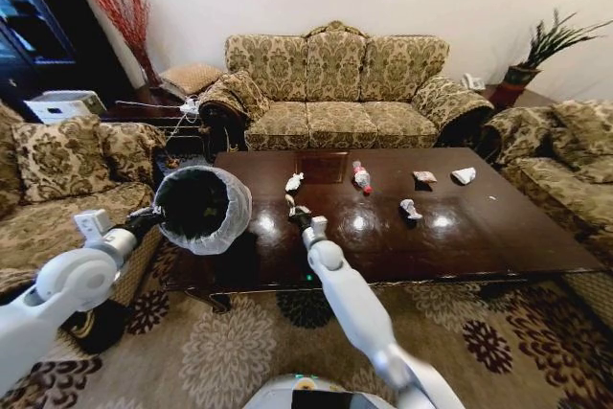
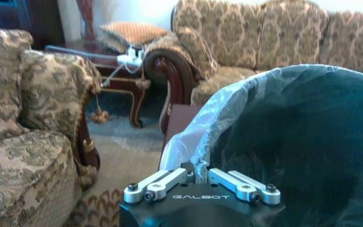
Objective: Move to the front of the table and place the trash on the table into the trash bin.
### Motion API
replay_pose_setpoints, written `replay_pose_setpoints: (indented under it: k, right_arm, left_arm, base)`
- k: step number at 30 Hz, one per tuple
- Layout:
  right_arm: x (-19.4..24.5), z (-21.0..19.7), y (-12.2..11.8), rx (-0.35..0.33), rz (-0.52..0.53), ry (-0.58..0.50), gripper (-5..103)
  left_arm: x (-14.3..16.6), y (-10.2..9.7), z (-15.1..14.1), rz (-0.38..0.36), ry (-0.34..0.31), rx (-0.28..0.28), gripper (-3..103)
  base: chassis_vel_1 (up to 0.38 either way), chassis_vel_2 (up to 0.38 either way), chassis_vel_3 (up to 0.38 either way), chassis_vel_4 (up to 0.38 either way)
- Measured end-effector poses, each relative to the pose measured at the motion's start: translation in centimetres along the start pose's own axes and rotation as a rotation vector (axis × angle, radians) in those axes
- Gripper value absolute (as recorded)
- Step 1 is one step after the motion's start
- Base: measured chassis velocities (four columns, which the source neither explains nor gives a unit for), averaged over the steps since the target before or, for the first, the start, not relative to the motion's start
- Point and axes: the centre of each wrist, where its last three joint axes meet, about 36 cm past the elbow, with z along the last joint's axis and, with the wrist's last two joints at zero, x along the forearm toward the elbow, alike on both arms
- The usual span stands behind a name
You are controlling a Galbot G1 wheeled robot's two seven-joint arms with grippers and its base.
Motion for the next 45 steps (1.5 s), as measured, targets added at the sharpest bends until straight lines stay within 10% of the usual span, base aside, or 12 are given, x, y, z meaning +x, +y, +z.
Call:
replay_pose_setpoints:
  k: [5, 13, 22, 28, 39, 45]
  right_arm:
    - [6.4, -10.5, 2.9, -0.041, -0.169, -0.178, 0]
    - [8.2, -12.8, 7.9, -0.039, -0.461, -0.139, 0]
    - [2.9, -11.3, 11.2, 0.071, -0.471, -0.057, 9]
    - [1.4, -11.3, 12.2, 0.113, -0.441, -0.018, 35]
    - [3.2, -13.4, 9.6, 0.12, -0.406, -0.177, 73]
    - [3.8, -13.9, 0.4, 0.136, -0.053, -0.184, 95]
  left_arm:
    - [-0.8, -0.4, -1.3, 0.015, 0.052, -0.027, 0]
    - [-0.3, -3.3, -3.9, 0.083, 0.062, -0.097, 0]
    - [2.3, -8.0, -5.7, 0.203, 0.027, -0.153, 0]
    - [3.4, -9.4, -5.9, 0.245, 0.017, -0.163, 0]
    - [1.3, -6.4, -6.1, 0.153, 0.015, -0.133, 0]
    - [-0.9, -1.8, -6.0, 0.03, -0.027, -0.08, 0]
  base:
    - [0.0, 0.0, 0.0, 0.0]
    - [0.0, 0.0, 0.0, 0.0]
    - [0.0, 0.0, 0.0, 0.0]
    - [0.0, 0.0, 0.0, 0.0]
    - [0.0, 0.0, 0.0, 0.0]
    - [0.0, 0.0, 0.0, 0.0]
